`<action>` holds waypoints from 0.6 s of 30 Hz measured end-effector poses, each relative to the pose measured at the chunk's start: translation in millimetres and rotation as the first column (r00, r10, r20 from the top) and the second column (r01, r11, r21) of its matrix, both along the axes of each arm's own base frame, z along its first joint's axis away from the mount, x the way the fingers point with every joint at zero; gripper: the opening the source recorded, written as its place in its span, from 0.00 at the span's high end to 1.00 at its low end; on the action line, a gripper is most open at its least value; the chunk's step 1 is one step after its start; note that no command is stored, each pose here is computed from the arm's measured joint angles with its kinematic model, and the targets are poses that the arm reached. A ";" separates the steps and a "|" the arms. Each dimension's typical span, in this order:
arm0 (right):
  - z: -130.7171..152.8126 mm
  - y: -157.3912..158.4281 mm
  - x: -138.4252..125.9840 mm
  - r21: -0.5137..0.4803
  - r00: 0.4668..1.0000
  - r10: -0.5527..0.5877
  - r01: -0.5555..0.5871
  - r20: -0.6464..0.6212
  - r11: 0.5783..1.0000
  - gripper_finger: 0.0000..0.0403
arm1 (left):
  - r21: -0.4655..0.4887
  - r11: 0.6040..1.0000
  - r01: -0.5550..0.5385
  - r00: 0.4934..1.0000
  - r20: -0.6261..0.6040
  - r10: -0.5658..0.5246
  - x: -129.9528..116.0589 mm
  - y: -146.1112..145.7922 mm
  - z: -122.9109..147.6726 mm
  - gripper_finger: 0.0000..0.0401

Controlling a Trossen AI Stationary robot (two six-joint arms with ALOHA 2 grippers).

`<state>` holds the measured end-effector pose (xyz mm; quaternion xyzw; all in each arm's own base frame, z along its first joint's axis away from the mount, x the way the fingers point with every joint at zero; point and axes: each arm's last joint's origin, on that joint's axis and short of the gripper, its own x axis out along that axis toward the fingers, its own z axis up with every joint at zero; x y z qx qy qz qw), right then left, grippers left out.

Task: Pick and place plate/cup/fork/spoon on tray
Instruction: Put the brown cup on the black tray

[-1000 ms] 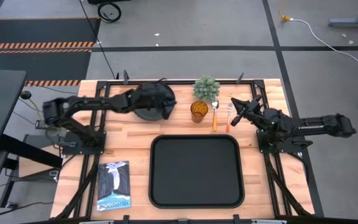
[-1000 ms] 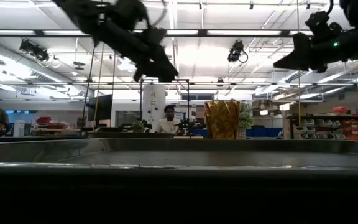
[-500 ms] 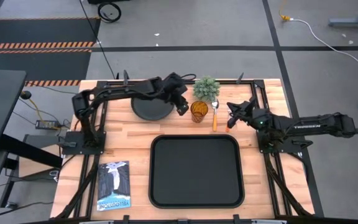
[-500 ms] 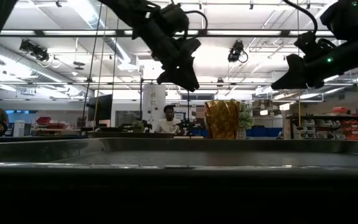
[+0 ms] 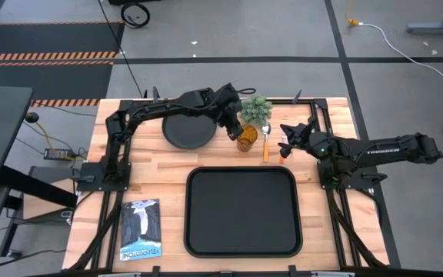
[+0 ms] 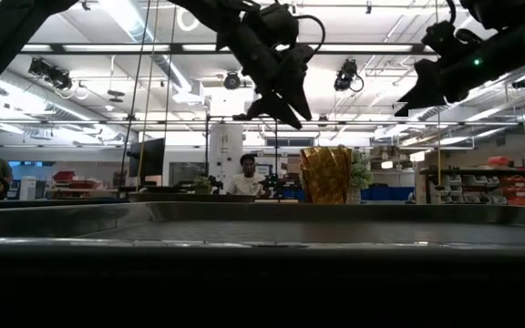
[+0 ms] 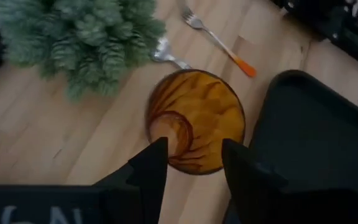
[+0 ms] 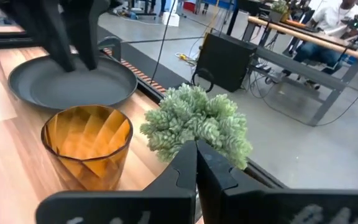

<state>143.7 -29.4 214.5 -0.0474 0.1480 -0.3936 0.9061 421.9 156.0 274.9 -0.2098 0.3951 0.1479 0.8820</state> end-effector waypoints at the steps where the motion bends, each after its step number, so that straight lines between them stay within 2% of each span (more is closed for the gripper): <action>1: 1.0 0.0 0.3 -0.009 1.000 0.004 -0.004 -0.008 1.000 0.99 | 0.011 1.000 -0.027 1.000 -0.001 0.027 1.0 1.5 1.0 0.59; 3: 1.6 0.0 1.0 -0.016 1.000 0.007 -0.007 -0.019 1.000 0.99 | 0.037 0.997 -0.071 0.995 -0.063 0.073 -2.4 2.0 -1.4 0.60; 7: 1.4 -0.2 2.6 -0.020 1.000 0.011 -0.012 -0.027 1.000 0.99 | 0.109 0.987 -0.122 0.990 -0.063 0.129 1.1 -2.0 0.7 0.63; 14: -0.2 -0.3 4.9 -0.019 0.999 0.017 -0.018 -0.036 1.000 0.99 | 0.081 0.988 -0.130 0.985 -0.106 0.138 16.7 -5.1 -7.5 0.64; 18: -0.6 -0.3 5.1 -0.018 0.999 0.018 -0.018 -0.041 1.000 0.99 | 0.082 0.992 -0.098 0.978 -0.176 0.111 25.1 -6.5 -11.1 0.64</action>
